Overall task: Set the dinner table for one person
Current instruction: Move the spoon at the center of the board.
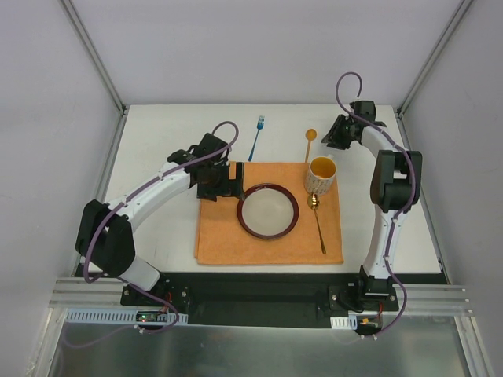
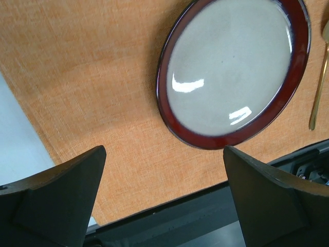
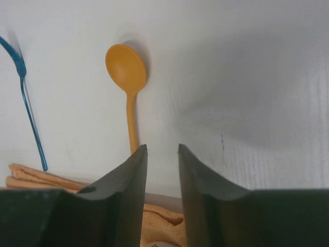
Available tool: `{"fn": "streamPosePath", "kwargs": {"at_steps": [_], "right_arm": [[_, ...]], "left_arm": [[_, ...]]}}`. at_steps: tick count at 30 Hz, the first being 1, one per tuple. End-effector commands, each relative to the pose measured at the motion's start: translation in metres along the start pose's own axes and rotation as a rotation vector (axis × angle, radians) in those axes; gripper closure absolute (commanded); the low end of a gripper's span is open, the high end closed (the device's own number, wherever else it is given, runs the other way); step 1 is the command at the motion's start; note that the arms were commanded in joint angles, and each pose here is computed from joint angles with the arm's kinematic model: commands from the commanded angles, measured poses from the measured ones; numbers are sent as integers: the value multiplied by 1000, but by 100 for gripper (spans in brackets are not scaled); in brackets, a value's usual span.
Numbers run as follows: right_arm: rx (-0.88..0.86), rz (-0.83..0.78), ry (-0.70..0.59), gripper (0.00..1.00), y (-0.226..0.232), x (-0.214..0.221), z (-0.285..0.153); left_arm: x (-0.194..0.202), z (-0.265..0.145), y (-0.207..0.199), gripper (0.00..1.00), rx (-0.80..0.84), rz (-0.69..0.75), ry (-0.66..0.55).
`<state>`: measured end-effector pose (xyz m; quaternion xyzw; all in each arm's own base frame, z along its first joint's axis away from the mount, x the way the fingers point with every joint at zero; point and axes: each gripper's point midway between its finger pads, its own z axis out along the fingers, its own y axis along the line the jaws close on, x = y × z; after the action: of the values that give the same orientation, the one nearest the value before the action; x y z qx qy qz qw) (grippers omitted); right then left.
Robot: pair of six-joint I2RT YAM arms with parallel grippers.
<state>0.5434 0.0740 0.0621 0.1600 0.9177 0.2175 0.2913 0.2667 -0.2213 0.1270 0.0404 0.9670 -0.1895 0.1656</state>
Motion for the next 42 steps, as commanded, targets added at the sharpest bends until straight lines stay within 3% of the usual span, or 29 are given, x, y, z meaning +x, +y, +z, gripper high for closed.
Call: {"fn": "streamPosePath", "kwargs": {"at_steps": [1, 2, 5, 10, 11, 14, 21, 30, 42], "right_arm": [[-187, -22, -16, 56, 32, -10, 3], [-252, -31, -18, 46, 44, -12, 1], [-401, -34, 12, 39, 66, -9, 1], [-571, 0, 72, 63, 88, -3, 1], [-615, -5, 78, 77, 94, -4, -3], [-664, 33, 121, 99, 100, -1, 0], [-696, 84, 208, 99, 100, 2, 15], [-563, 173, 295, 99, 75, 30, 31], [-123, 148, 323, 99, 14, 67, 36]], "left_arm": [[12, -13, -1, 1, 23, 2, -24], [14, -14, -1, 1, 22, -7, -26], [17, -13, 0, 1, 25, -24, -29], [21, -10, 1, 1, 23, -47, -29], [22, -9, 0, 1, 24, -54, -28], [23, -7, -1, 1, 27, -60, -31], [21, -4, -5, 1, 30, -59, -36], [29, -3, 0, 1, 19, -58, -28], [34, -3, 2, 1, 21, -32, -20]]}}
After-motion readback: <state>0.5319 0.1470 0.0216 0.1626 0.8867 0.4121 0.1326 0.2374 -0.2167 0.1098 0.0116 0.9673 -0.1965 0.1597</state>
